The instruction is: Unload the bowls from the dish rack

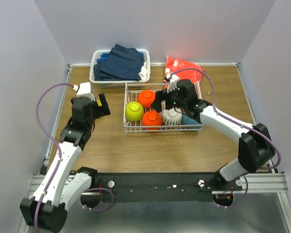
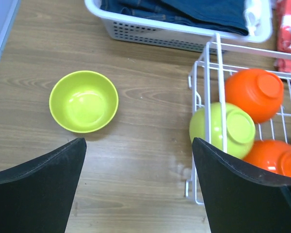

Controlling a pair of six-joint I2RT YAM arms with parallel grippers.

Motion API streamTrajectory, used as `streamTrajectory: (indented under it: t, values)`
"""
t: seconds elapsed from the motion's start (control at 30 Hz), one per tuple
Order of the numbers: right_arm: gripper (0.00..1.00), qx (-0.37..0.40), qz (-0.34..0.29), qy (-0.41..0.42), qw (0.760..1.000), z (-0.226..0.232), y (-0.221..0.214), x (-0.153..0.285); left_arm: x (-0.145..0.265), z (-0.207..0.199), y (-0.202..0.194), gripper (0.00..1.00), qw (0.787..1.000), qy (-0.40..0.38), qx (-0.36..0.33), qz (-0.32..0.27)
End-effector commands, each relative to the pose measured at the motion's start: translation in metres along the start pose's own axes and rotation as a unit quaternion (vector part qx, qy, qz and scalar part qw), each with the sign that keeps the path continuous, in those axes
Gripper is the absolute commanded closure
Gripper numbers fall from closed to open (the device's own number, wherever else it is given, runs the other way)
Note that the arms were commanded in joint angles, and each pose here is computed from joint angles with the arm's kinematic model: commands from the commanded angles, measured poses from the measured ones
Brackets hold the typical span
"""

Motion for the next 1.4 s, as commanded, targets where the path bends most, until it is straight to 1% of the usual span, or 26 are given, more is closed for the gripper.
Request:
streamTrajectory:
  t: [0.0, 0.07, 0.17, 0.3, 0.33, 0.43, 0.6, 0.7, 0.93, 1.2, 1.37]
  values:
    - [0.0, -0.015, 0.045, -0.047, 0.998, -0.009, 0.009, -0.017, 0.025, 0.007, -0.011, 0.01, 0.997, -0.021, -0.018, -0.065]
    - [0.0, -0.037, 0.037, -0.049, 0.997, -0.01, 0.014, -0.029, 0.033, 0.007, -0.009, 0.01, 0.996, -0.032, -0.019, -0.086]
    - [0.0, -0.087, 0.025, -0.038, 0.995, -0.008, 0.018, -0.047, 0.04, 0.004, -0.004, 0.01, 0.994, -0.042, -0.01, -0.1]
    - [0.0, -0.165, 0.026, -0.041, 0.985, -0.013, 0.014, -0.068, 0.042, 0.0, -0.007, 0.01, 0.994, -0.059, -0.004, -0.09]
    - [0.0, -0.175, 0.014, -0.039, 0.984, -0.016, 0.017, -0.072, 0.042, -0.001, -0.009, 0.01, 0.994, -0.064, -0.006, -0.088]
    - [0.0, -0.212, 0.007, -0.038, 0.977, -0.026, 0.012, -0.083, 0.043, -0.003, -0.01, 0.01, 0.994, -0.07, -0.009, -0.087]
    - [0.0, -0.26, -0.009, -0.062, 0.964, -0.045, 0.002, -0.091, 0.046, -0.002, -0.008, 0.01, 0.993, -0.064, -0.007, -0.095]
    - [0.0, -0.271, -0.017, -0.062, 0.96, -0.051, -0.002, -0.094, 0.045, -0.003, -0.009, 0.01, 0.994, -0.066, -0.007, -0.092]
    - [0.0, -0.292, -0.006, -0.04, 0.956, -0.062, -0.021, -0.11, 0.042, -0.003, -0.011, 0.01, 0.994, -0.064, -0.008, -0.084]
    - [0.0, -0.305, 0.026, -0.01, 0.952, -0.067, -0.041, -0.126, 0.038, -0.003, -0.013, 0.01, 0.995, -0.058, -0.01, -0.077]
    - [0.0, -0.32, 0.044, 0.008, 0.946, -0.066, -0.05, -0.127, 0.036, -0.003, -0.014, 0.01, 0.996, -0.057, -0.011, -0.074]
Point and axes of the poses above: each gripper's point midway between its finger pads, its own x axis back along the fingers, its own z axis along the line the jaws close on, y = z × x, the point moved 10 cm from there along x, back along the fingers, and after that the axes turned 11 degrees about x, right-handed, at the moved point
